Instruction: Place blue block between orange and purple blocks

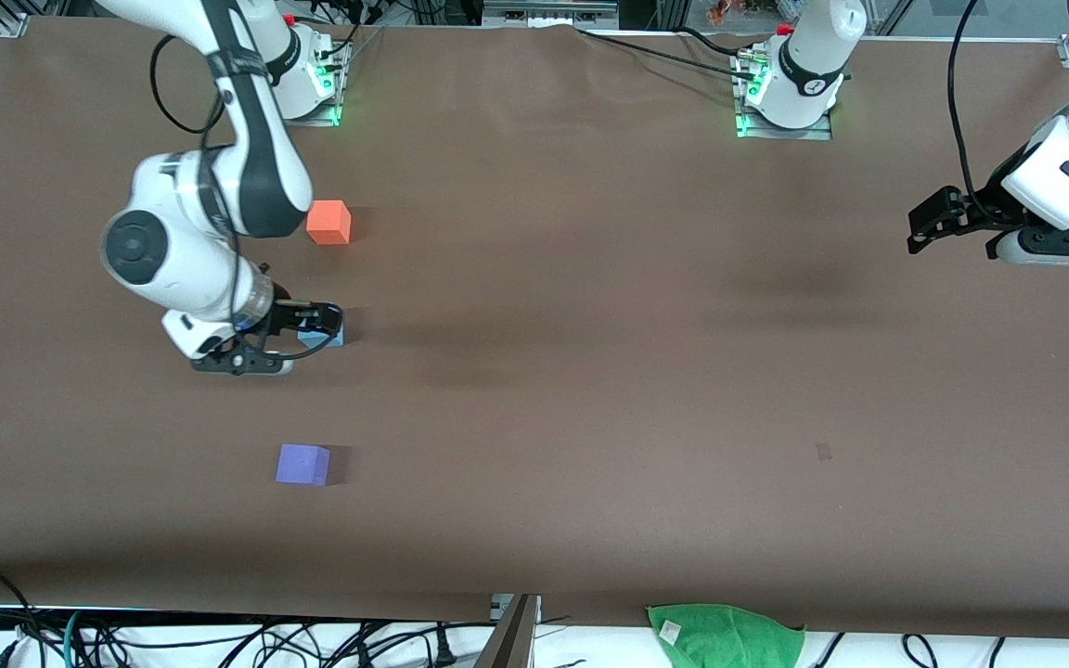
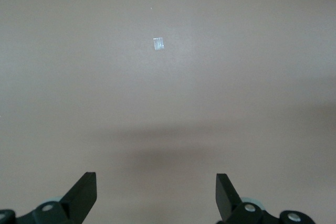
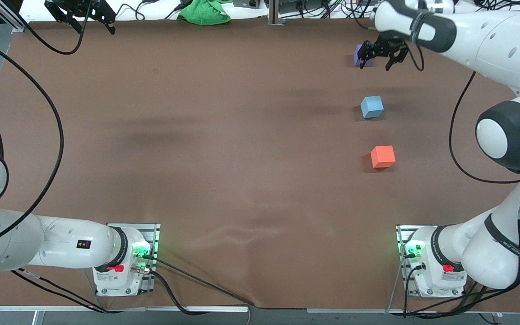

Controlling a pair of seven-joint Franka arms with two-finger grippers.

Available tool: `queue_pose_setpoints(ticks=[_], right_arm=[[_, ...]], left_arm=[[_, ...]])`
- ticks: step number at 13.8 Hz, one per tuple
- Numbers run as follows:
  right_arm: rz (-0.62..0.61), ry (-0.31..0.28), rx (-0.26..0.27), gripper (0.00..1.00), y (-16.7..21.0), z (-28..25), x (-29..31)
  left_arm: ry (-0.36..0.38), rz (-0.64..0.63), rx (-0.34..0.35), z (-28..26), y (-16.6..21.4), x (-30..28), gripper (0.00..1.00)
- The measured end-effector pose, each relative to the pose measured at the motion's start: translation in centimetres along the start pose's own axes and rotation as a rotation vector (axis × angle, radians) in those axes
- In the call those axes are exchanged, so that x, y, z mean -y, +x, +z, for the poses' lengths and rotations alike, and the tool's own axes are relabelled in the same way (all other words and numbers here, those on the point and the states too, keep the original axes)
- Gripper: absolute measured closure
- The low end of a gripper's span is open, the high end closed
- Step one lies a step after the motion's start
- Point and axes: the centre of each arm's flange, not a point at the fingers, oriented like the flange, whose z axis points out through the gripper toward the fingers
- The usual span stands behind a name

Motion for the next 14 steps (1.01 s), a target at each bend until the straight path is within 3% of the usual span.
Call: queue_pose_setpoints(ticks=[6, 11, 14], right_arm=[[-0.049, 0.040, 0.038, 0.00, -1.1, -10.7, 0.6], [-0.069, 0.019, 0.013, 0.00, -4.7, -18.4, -3.6], [-0.080, 0.012, 0.020, 0.00, -5.8, -20.1, -5.6]], left_arm=[[0.000, 0.000, 0.000, 0.0, 0.0, 0.0, 0.00], [0.000, 0.000, 0.000, 0.0, 0.0, 0.0, 0.00], [0.000, 0.000, 0.000, 0.0, 0.0, 0.0, 0.00]])
